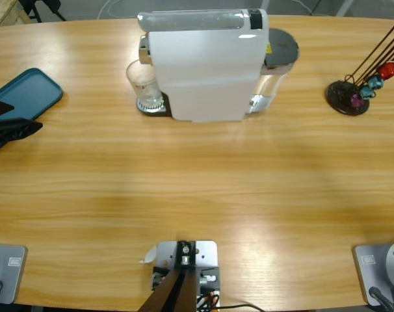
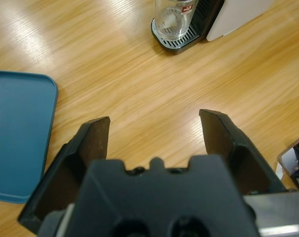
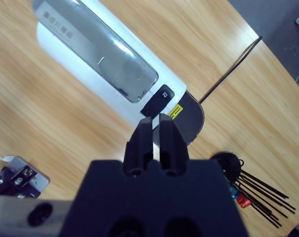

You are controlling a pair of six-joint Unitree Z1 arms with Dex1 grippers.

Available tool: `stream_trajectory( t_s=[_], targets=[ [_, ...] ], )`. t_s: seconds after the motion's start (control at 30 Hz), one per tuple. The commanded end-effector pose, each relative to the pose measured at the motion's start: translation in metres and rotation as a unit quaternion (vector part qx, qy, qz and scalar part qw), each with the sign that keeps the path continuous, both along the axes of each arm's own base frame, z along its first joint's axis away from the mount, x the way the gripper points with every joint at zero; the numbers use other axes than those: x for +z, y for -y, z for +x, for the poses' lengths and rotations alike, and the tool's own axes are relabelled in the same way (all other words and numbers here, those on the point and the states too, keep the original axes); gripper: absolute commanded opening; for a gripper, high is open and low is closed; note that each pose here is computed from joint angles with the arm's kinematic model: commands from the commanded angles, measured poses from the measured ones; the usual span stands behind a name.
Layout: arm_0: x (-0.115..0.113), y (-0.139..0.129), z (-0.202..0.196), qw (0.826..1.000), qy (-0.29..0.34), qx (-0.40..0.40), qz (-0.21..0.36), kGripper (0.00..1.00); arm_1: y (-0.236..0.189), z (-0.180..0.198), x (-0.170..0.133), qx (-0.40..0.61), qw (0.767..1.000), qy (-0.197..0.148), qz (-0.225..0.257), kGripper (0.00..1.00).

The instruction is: Pour coffee

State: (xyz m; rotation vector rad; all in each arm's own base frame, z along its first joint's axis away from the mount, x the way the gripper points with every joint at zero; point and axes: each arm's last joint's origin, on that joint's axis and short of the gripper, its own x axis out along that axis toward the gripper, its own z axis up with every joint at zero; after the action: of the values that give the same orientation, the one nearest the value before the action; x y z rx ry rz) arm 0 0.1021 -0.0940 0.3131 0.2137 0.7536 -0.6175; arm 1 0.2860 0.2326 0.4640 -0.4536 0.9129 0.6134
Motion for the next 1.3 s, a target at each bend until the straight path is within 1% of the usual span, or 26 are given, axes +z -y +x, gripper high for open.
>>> stream_trajectory(
  t_s=[0.03, 0.47, 0.97, 1.3],
  targets=[
    [-0.011, -0.002, -0.002, 1.000, -0.007, 0.005, 0.010, 0.784, -0.027, 0.042, -0.049, 0.003, 0.998, -0.056, -0.036, 0.000],
    [-0.012, -0.001, -0.001, 1.000, -0.009, 0.004, 0.011, 0.784, -0.018, 0.055, -0.058, -0.024, 0.996, -0.056, -0.069, 0.000],
    [-0.012, -0.001, -0.001, 1.000, -0.009, 0.004, 0.012, 0.784, -0.023, 0.062, -0.069, -0.024, 0.995, -0.067, -0.073, 0.000],
    [-0.012, -0.001, -0.001, 1.000, -0.009, 0.003, 0.011, 0.784, -0.022, 0.060, -0.065, -0.024, 0.995, -0.065, -0.068, 0.000]
  ],
)
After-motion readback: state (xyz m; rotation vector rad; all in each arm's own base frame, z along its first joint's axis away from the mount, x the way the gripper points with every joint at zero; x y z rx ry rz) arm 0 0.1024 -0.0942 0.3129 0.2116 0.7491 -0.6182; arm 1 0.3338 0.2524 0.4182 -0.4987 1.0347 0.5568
